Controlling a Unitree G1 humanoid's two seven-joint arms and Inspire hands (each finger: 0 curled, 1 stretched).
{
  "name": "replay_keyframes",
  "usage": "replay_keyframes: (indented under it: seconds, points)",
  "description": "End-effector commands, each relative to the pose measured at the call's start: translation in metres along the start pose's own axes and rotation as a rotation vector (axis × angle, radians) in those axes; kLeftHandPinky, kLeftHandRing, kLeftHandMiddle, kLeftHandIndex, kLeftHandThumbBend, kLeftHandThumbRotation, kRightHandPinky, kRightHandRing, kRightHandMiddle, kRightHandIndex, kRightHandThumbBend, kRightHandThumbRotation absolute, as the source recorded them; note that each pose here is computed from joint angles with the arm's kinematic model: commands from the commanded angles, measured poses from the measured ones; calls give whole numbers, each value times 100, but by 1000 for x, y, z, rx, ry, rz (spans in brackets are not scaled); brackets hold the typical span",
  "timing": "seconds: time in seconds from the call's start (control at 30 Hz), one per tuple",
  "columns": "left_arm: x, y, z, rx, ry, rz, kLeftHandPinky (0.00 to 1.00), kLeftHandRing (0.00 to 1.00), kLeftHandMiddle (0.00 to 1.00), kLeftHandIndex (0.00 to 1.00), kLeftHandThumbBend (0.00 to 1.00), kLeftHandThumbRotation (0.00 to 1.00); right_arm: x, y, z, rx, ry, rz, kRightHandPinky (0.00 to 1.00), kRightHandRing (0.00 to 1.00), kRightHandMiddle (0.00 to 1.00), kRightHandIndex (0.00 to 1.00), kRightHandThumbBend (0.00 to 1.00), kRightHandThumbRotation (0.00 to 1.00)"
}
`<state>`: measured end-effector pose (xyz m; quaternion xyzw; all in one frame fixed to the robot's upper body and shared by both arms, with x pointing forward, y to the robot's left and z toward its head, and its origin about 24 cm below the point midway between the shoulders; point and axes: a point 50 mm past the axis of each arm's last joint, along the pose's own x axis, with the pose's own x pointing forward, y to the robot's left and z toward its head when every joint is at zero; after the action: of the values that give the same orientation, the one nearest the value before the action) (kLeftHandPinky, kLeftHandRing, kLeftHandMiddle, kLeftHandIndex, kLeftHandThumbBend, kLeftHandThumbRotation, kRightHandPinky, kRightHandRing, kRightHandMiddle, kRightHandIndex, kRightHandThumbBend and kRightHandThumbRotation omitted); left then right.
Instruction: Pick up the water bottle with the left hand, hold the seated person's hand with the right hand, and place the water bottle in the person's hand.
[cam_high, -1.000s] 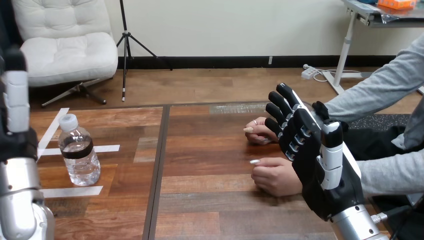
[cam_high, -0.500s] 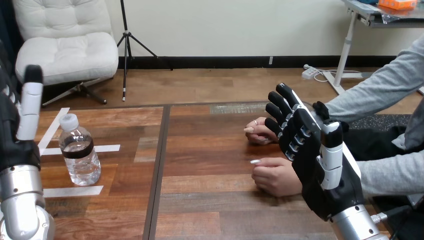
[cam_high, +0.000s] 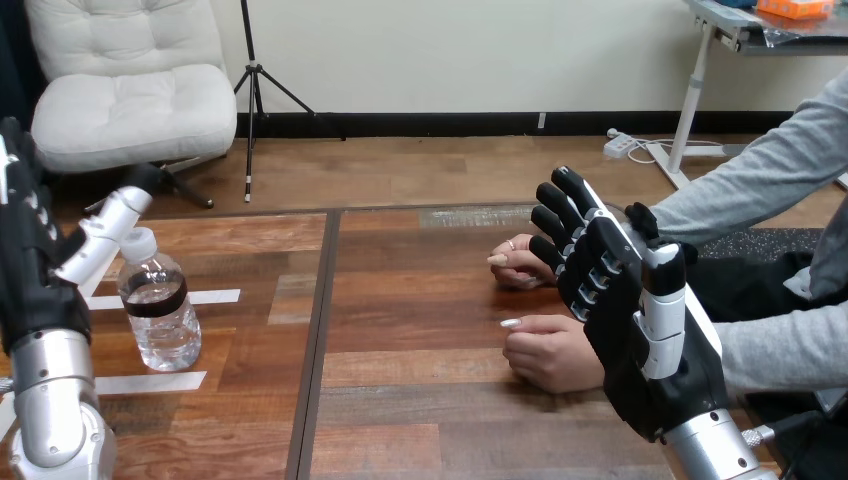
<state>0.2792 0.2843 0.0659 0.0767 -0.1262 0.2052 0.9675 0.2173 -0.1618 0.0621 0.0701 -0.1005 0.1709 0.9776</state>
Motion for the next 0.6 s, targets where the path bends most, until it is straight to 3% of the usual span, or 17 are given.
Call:
replay_keyframes:
  seconds: [0.0, 0.57]
  points:
    - [19, -11, 15, -24, -69, -33, 100, 100, 100, 100, 100, 21, 11, 3, 18, -22, -95, 27, 100, 100, 99, 99, 100, 100]
    - [19, -10, 5, 13, -5, -18, 100, 100, 100, 100, 100, 3, 10, 4, 18, -16, -98, 25, 100, 100, 99, 99, 100, 100]
